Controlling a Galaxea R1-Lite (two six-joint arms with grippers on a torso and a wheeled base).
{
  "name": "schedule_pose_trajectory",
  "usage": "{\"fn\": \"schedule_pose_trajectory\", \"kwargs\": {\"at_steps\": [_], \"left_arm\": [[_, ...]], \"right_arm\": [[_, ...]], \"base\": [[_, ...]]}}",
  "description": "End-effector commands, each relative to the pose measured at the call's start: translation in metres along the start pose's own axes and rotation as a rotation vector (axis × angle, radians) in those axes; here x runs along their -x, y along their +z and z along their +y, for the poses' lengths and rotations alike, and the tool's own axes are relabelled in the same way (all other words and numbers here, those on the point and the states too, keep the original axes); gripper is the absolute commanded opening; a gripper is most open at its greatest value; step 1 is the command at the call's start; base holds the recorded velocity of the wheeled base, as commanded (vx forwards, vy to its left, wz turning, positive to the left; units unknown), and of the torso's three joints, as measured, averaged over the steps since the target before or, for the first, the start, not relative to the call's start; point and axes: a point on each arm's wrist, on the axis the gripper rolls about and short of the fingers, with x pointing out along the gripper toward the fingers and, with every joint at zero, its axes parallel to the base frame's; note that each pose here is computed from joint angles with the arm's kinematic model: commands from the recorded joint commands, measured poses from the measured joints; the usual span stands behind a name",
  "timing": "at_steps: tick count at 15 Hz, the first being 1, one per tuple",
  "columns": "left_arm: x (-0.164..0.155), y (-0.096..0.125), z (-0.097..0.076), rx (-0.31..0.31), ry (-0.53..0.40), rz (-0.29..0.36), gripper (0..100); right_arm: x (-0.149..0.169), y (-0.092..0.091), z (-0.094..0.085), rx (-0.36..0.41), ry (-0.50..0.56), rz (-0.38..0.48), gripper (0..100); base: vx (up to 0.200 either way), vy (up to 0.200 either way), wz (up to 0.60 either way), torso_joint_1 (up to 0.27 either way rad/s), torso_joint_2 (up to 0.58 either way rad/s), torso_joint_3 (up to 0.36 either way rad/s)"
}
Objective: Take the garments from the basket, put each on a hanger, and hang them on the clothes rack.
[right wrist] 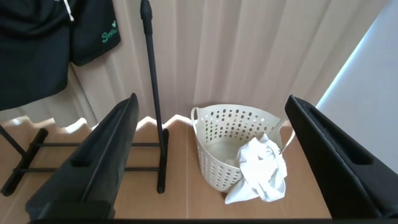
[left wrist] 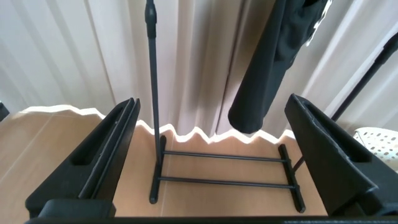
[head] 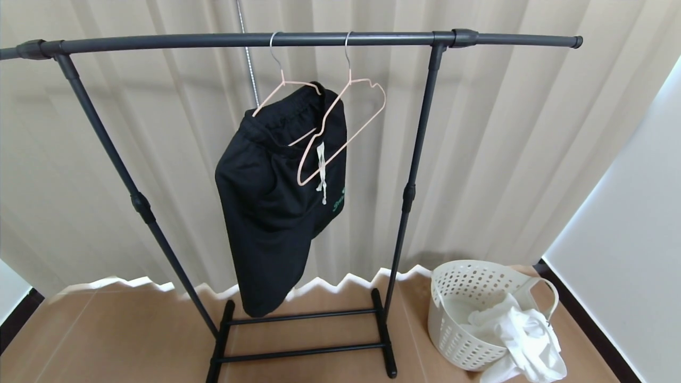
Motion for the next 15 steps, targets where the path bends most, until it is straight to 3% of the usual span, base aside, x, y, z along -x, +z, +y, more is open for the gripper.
{"fn": "schedule_pose_trajectory", "kwargs": {"at_steps": [1,15], "left_arm": [[-0.0001,0.0001,0.0,0.001,0.0,0.0,100],[-0.0001,0.0001,0.0,0.001,0.0,0.0,100]], "right_arm": [[-0.0001,0.0,0.0,0.0,0.001,0.001,100],[-0.0001,0.0,0.0,0.0,0.002,0.001,100]], "base": [[0.0,0.0,0.0,-0.168,0.51,0.344],[0.0,0.0,0.0,-0.119,0.48,0.363]]}}
